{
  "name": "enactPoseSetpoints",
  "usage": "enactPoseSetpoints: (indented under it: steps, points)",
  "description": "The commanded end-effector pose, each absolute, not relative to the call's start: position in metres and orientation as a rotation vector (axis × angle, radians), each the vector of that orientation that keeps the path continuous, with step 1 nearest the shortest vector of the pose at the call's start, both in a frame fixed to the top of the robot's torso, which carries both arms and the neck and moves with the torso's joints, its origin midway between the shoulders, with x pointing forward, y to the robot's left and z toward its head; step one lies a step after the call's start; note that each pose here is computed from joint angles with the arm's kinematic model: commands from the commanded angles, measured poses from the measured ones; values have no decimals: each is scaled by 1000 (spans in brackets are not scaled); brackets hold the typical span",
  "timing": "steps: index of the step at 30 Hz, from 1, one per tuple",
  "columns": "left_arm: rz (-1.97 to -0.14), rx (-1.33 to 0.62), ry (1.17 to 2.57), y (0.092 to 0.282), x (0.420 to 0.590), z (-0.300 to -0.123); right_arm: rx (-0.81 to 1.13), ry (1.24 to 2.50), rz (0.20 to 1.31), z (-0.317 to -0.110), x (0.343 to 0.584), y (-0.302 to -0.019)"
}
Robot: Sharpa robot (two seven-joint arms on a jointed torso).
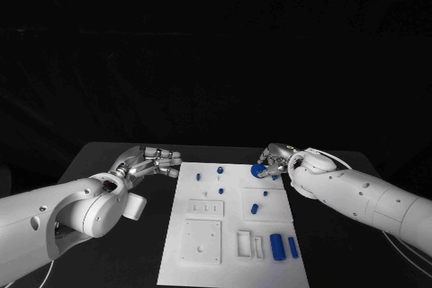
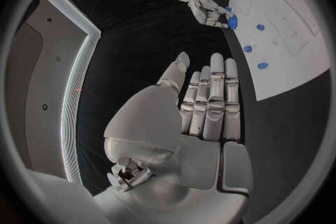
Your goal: Assemble the parts on the task board
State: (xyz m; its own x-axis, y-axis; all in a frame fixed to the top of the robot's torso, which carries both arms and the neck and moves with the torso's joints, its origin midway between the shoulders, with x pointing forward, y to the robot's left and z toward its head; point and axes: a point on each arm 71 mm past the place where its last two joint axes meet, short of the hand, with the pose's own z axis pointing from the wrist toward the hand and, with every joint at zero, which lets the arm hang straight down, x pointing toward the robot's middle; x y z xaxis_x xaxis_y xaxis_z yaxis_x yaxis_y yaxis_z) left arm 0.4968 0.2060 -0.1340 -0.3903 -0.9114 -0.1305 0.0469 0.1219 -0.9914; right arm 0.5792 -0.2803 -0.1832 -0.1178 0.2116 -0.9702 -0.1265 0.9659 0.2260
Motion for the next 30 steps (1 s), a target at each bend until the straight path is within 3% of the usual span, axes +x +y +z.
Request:
enactPoseSetpoints:
  steps: [1,30]
  points:
    - [-1427,-863,1548,204,496,-133,61,1666,292,-184,580,-279]
    - [-1420,-856,1557,203,496,-133,73,1692,283,-190,584,-278]
